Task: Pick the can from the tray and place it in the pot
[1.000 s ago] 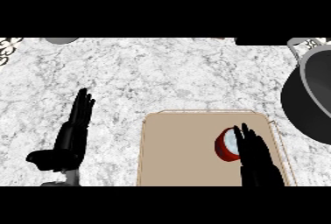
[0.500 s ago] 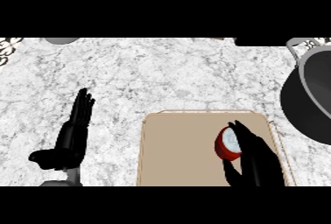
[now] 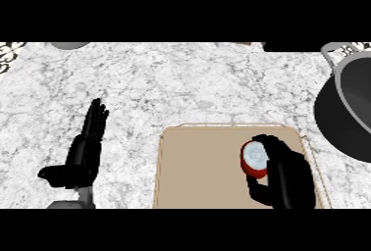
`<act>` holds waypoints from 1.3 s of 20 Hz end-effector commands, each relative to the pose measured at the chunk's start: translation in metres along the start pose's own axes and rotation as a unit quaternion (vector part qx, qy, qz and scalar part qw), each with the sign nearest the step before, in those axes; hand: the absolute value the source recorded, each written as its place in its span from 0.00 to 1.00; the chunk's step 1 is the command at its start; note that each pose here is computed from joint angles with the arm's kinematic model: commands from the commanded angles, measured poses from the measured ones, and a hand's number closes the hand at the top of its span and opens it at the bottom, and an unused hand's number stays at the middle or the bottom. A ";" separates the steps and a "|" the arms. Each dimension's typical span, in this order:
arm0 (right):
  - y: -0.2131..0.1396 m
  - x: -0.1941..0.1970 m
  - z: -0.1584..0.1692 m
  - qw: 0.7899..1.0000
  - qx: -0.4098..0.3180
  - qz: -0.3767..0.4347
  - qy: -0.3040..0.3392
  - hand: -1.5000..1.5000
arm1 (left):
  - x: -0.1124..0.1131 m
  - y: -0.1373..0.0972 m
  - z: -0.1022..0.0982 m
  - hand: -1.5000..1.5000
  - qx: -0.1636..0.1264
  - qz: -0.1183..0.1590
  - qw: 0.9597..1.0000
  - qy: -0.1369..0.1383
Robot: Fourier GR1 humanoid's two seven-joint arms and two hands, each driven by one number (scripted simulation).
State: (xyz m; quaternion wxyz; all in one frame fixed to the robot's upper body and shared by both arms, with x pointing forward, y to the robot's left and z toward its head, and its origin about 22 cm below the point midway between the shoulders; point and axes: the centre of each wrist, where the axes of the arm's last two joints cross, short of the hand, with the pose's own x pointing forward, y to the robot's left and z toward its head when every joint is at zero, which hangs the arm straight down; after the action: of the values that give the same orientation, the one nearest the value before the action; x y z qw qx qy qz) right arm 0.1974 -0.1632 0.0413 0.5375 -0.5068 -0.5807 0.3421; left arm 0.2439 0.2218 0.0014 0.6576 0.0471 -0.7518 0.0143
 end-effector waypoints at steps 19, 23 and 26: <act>-0.104 -0.077 -0.226 0.829 -0.182 0.100 0.519 1.00 | 0.016 -0.030 -0.015 0.50 -0.076 0.013 0.997 -0.031; -0.125 -0.077 -0.254 0.796 -0.205 0.145 0.551 1.00 | 0.021 -0.032 -0.018 0.50 -0.079 0.014 0.996 -0.038; -0.132 -0.072 -0.269 0.768 -0.219 0.175 0.576 1.00 | 0.015 -0.039 -0.014 0.50 -0.082 0.014 0.996 -0.028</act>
State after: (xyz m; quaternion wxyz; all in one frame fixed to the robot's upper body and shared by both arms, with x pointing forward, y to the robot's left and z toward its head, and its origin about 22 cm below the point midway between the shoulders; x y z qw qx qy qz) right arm 0.4054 -0.3021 0.1748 0.5887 -0.7833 -0.1998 0.0035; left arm 0.2603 0.1875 0.0179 0.6352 -0.0138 -0.7713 -0.0383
